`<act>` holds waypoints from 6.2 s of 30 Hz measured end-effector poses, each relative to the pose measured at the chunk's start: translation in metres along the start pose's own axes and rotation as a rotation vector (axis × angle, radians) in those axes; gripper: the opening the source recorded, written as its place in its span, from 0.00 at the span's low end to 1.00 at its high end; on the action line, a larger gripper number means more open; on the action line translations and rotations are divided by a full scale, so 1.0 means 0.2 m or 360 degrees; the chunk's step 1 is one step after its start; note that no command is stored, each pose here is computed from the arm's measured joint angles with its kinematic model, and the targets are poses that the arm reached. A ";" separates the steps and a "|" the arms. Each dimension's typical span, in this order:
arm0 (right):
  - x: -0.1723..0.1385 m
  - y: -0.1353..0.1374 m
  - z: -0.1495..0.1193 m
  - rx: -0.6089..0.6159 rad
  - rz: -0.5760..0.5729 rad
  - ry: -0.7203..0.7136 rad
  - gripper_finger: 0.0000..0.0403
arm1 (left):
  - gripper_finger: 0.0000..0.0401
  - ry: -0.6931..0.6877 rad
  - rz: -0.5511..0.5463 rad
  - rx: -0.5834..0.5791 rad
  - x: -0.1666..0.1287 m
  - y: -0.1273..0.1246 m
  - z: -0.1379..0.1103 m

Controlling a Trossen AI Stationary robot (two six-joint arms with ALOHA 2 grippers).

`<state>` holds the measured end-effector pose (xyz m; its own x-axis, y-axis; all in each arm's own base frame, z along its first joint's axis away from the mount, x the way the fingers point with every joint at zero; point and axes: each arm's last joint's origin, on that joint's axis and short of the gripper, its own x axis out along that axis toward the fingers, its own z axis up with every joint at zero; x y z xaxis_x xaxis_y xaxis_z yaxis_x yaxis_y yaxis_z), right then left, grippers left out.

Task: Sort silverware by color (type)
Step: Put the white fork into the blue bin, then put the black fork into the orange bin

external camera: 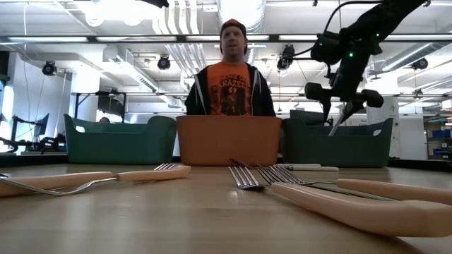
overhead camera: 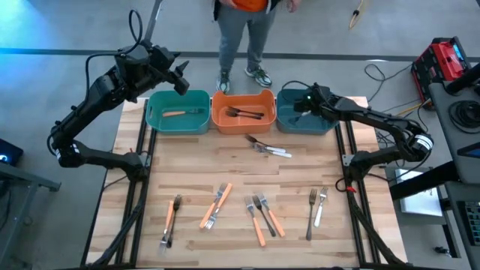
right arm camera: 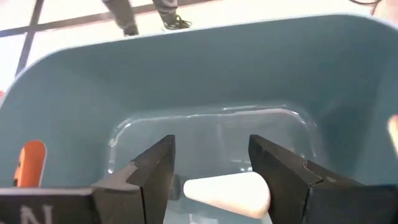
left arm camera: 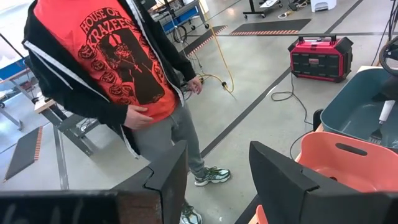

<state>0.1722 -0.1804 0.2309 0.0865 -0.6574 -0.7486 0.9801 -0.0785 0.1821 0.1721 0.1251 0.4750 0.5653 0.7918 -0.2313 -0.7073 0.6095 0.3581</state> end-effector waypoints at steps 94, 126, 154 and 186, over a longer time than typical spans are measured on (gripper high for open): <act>-0.33 0.58 0.70 -0.0915 0.0641 -0.0625 0.50 | 0.39 0.2449 -0.0387 -0.0687 -0.55 -1.39 -1.36; -0.33 0.57 0.70 -0.0914 0.0641 -0.0623 0.50 | 0.39 0.2491 -0.0320 -0.0775 -0.57 -1.52 -1.32; -0.33 0.58 0.70 -0.0913 0.0642 -0.0625 0.50 | 0.14 0.2374 -0.0209 -0.0741 -0.54 -1.53 -1.41; -0.34 0.58 0.70 -0.0926 0.0731 -0.0608 0.50 | 0.00 0.1665 -0.0809 -0.1004 -0.57 -1.16 -0.78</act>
<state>0.2559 -0.2501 0.3913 0.5363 -0.7468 -0.3932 0.8070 0.5902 -0.0204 0.2060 -0.1011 0.2766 0.4335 -0.0462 -0.9000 -0.7510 0.5335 -0.3892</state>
